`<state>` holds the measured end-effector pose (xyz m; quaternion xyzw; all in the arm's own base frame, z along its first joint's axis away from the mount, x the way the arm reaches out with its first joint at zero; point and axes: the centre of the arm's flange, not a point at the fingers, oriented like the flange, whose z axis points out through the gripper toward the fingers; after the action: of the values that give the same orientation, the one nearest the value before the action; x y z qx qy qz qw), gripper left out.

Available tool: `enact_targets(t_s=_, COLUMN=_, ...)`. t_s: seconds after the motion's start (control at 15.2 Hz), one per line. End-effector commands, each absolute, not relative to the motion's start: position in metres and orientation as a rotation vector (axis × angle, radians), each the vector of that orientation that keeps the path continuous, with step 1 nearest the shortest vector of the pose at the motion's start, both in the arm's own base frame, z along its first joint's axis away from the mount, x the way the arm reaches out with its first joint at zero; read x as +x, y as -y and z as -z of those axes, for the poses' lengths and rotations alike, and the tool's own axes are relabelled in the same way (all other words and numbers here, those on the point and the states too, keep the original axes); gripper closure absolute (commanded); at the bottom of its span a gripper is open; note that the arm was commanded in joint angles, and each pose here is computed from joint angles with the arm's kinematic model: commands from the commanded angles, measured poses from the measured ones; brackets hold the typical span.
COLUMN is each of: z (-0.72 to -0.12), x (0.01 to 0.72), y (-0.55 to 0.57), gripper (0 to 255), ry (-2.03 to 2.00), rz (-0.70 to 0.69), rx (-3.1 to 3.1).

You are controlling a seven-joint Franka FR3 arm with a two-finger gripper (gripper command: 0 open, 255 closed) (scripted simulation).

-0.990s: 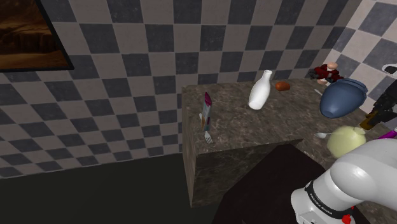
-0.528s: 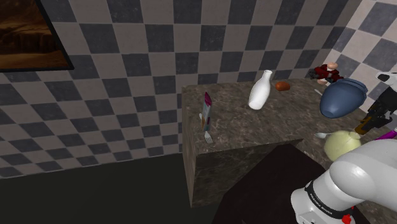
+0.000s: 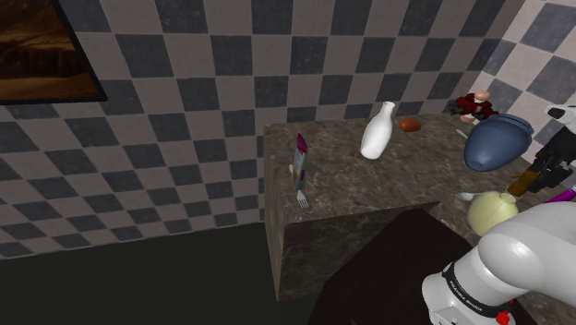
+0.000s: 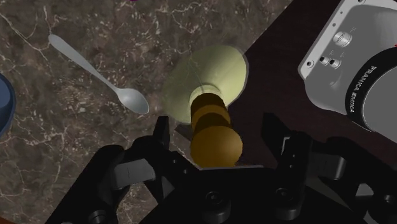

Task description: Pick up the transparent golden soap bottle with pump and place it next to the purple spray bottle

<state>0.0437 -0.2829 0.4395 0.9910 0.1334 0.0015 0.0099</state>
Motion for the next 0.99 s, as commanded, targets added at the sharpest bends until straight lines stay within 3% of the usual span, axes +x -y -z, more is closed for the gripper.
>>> enact_targets(t_s=0.0, z=-0.44, x=0.044, y=0.283, gripper=0, ry=-0.416, rz=-0.005, rx=3.094)
enact_targets(t_s=0.2, z=-0.44, x=0.044, y=0.283, gripper=0, ry=-0.416, rz=-0.005, rx=3.094)
enact_targets(t_s=0.46, z=-0.49, x=0.043, y=0.282, gripper=0, ry=-0.416, rz=-0.005, rx=3.094)
enact_targets(t_s=0.92, z=-0.49, x=0.043, y=0.282, gripper=0, ry=-0.416, rz=-0.005, rx=3.094)
